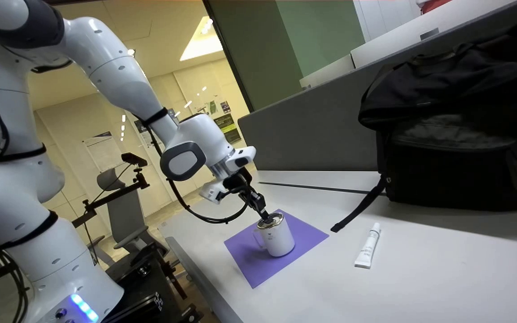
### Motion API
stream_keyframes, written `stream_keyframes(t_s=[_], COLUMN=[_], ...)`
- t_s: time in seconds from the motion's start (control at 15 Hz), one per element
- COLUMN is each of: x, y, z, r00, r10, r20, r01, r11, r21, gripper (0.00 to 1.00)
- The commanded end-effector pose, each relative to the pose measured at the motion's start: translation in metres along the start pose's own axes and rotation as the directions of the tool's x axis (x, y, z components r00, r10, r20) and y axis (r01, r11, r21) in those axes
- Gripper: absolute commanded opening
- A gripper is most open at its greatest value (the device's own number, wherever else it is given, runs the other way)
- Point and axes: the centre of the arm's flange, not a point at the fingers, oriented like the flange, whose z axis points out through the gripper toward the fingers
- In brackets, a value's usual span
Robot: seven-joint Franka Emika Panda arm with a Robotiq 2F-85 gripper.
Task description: Open the mug lid
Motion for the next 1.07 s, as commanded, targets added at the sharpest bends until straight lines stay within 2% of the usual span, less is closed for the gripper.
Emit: stream_keyframes(t_s=[0.0,0.4,0.73,1.0], x=[0.0054,0.0048,0.004,0.0033], y=[0.0065,0.0059,0.0083,0.0106], z=[0.0074,0.0145,0.0163,0.0157], r00=[1.0,1.0,1.0,0.998], r10=[0.002,0.005,-0.01,-0.065], r20=[-0.018,-0.016,0.004,0.015], r01=[-0.002,-0.005,0.01,0.066], r11=[1.0,1.0,1.0,0.996], r21=[0.003,0.003,-0.026,-0.055], gripper=[0.0,0.0,0.0,0.0])
